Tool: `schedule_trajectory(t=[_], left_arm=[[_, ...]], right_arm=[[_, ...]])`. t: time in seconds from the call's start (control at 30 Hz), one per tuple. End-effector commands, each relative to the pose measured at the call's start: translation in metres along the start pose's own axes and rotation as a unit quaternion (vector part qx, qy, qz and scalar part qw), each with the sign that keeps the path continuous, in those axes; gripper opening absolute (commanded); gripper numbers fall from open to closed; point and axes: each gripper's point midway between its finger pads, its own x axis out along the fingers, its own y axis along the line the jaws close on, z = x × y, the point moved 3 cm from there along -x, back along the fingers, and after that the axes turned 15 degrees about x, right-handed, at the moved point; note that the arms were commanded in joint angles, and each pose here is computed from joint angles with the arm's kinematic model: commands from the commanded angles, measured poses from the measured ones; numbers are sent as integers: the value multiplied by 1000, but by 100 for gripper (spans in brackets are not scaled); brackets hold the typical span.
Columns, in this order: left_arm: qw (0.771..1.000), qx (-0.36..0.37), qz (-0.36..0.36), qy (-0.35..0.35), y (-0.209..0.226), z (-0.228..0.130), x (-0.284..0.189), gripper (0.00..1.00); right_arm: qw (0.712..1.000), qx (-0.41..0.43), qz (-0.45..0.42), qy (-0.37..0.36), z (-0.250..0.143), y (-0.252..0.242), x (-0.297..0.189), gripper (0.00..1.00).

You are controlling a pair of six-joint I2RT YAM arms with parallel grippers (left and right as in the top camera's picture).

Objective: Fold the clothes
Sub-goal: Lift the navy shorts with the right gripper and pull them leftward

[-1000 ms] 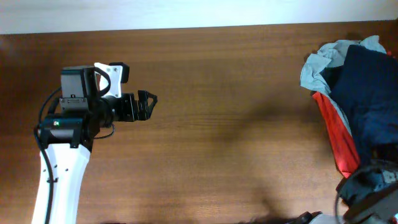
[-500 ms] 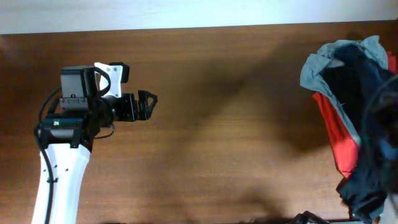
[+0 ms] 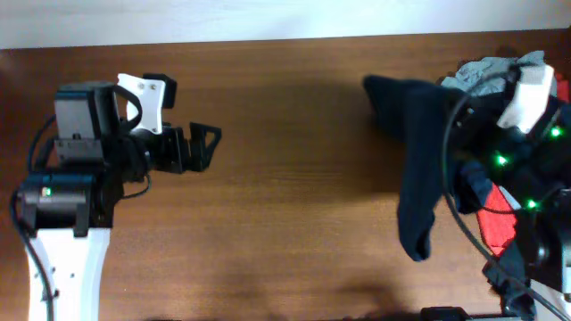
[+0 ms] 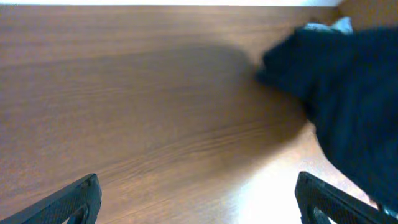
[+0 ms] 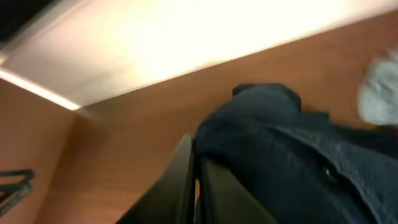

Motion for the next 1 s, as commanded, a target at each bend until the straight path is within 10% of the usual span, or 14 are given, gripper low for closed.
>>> schedule_trajectory(t=[0.0,0.63,0.97], left_arm=[[998,50,-26,-9,-25,4,-10,99],[984,166,-58,21,-69,-5,1,99],[985,166,3,37,-51,-6,2,99]], right_arm=[[998,13,51,-15,5,29,-1,4],[992,103,65,-18,14,36,47,4],[976,-10,-132,-171,69,12,-23,4]])
